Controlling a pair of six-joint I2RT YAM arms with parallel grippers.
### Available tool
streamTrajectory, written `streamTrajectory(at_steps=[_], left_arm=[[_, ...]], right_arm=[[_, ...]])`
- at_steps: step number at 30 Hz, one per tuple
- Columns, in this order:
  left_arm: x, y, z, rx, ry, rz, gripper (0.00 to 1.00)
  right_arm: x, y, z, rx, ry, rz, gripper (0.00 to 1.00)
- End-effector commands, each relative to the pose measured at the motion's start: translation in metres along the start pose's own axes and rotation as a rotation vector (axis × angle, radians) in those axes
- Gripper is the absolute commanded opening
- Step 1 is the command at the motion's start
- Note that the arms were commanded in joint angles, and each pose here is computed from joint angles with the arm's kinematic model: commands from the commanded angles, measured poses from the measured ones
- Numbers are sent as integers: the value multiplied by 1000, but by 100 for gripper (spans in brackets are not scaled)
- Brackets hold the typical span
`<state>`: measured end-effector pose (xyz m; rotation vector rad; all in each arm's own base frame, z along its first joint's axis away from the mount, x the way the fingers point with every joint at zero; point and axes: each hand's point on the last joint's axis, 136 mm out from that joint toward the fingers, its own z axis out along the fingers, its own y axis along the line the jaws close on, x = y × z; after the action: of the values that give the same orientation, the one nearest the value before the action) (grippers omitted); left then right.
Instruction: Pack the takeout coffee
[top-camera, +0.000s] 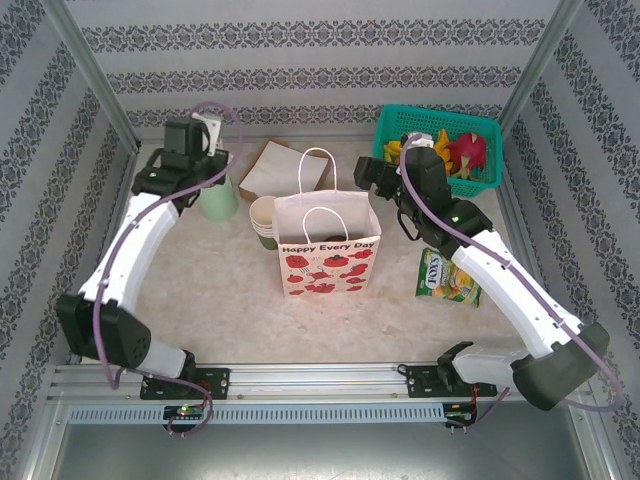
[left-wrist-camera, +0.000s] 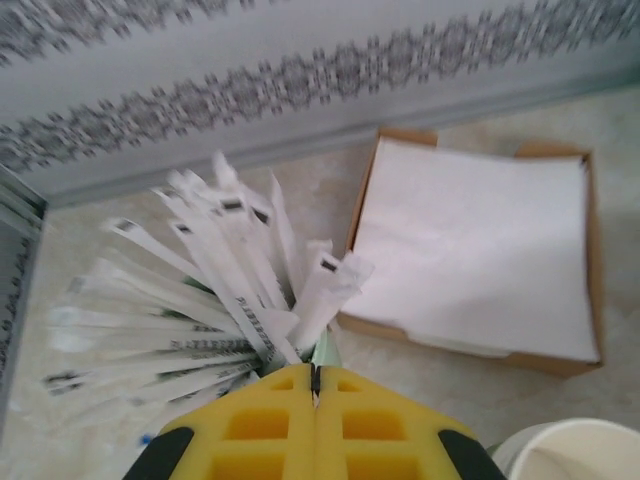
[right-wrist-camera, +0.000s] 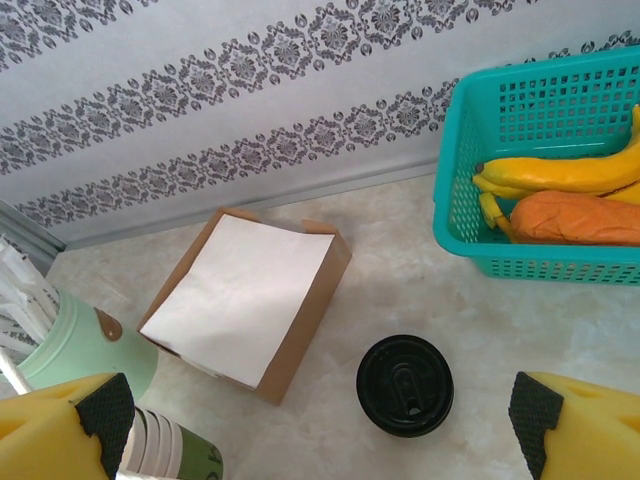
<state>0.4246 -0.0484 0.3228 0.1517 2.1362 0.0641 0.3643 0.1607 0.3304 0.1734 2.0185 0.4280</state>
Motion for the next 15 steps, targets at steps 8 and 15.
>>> streamTrajectory(at_steps=[8, 15], left_arm=[[-66, -1, -192, 179, -314, -180, 0], [-91, -50, -270, 557, -426, -203, 0]], right_arm=[[-18, 13, 17, -16, -39, 19, 98], [-15, 21, 28, -36, -12, 14, 98]])
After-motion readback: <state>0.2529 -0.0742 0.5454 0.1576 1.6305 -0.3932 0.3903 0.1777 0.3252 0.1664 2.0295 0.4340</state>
